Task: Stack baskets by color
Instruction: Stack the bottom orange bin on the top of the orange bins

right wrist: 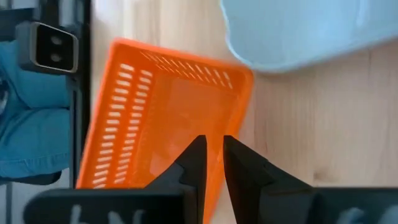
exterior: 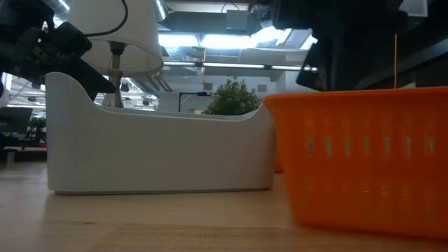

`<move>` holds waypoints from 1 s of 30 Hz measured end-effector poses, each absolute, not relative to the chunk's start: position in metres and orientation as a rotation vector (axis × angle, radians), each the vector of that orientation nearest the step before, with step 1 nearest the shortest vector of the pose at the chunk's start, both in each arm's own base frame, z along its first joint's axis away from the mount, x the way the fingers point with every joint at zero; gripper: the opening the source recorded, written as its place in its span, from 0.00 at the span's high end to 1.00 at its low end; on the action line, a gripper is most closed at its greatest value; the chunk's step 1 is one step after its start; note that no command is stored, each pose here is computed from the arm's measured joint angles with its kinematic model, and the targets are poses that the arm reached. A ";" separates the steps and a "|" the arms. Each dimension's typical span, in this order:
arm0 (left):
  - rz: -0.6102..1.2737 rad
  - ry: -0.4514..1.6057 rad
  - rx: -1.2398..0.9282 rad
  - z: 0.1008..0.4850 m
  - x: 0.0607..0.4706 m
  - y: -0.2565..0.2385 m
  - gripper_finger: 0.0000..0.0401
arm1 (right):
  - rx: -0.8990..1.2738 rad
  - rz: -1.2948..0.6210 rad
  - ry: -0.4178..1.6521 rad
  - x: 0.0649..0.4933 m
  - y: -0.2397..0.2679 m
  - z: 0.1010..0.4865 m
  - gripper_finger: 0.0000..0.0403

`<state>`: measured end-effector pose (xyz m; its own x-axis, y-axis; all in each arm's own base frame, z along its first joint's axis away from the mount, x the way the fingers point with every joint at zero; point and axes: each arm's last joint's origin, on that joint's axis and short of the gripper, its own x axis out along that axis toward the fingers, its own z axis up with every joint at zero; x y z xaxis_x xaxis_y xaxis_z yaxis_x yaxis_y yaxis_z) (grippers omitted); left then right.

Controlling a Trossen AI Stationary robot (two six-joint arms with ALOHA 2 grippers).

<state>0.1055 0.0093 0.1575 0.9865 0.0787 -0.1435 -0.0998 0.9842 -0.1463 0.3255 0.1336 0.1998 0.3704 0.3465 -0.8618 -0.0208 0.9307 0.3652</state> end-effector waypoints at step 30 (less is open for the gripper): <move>0.090 0.138 -0.154 0.157 0.105 0.009 1.00 | 0.360 0.067 1.143 0.326 0.134 0.198 0.65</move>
<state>0.1055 0.0093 0.1575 0.9866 0.0785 -0.1433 -0.0996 0.9842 -0.1463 0.3260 0.1344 0.1984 0.4192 0.2346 -0.8770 0.1301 0.9405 0.3138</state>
